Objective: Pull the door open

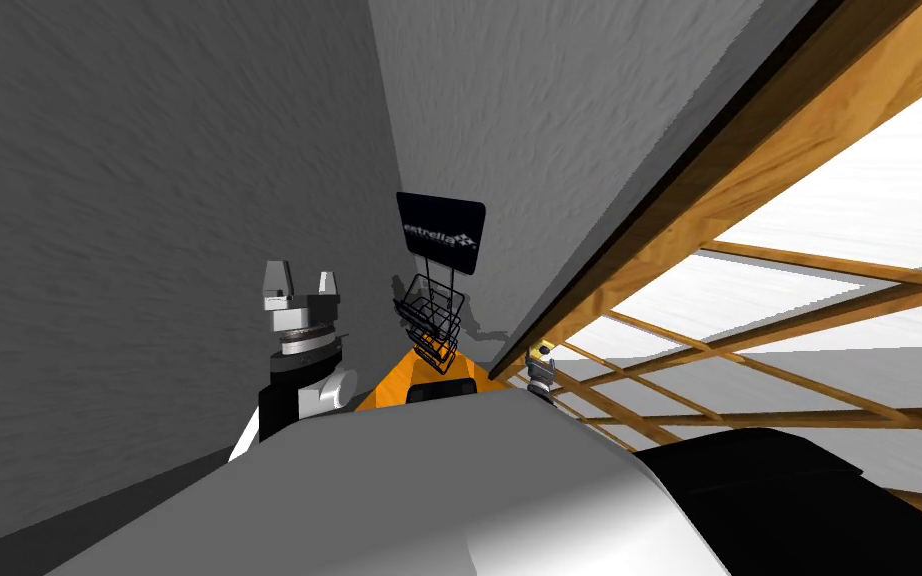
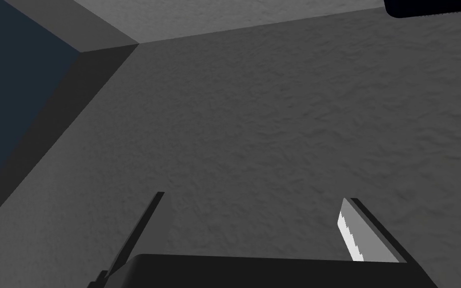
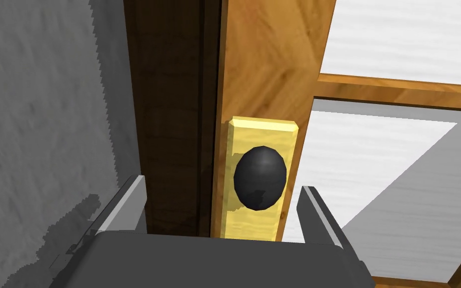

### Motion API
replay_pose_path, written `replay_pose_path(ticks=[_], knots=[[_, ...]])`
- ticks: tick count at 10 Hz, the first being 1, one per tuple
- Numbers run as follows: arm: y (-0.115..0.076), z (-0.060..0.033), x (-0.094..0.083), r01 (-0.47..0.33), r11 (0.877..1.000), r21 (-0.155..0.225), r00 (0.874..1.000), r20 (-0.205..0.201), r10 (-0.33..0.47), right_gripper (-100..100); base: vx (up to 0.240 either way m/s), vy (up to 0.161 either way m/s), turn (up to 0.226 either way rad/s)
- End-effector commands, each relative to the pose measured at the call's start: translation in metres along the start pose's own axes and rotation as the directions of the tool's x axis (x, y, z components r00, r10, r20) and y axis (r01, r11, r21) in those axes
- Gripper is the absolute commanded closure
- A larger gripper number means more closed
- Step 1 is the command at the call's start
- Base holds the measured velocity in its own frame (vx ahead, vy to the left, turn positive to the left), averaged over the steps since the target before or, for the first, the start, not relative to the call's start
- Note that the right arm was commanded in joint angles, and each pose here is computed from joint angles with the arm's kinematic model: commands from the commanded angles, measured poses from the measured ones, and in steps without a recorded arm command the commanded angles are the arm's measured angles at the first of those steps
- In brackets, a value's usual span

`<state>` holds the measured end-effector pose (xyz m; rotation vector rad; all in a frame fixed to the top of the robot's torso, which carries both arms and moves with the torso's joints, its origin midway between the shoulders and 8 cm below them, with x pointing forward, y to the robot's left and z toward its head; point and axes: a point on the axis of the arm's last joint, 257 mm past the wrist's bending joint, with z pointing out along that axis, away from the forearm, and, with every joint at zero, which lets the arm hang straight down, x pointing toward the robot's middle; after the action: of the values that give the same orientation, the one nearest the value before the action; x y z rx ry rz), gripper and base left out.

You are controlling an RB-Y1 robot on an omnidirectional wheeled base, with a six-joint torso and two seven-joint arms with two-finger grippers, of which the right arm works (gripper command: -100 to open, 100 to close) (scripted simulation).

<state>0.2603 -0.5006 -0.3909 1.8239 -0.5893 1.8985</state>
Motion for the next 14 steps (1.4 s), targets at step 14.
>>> replay_pose_path(ticks=[14], knots=[[0.093, -0.0075, -0.011, 0.007, 0.986, -0.167, 0.999, 0.049, 0.001, -100, 0.006, -0.006, 0.107]])
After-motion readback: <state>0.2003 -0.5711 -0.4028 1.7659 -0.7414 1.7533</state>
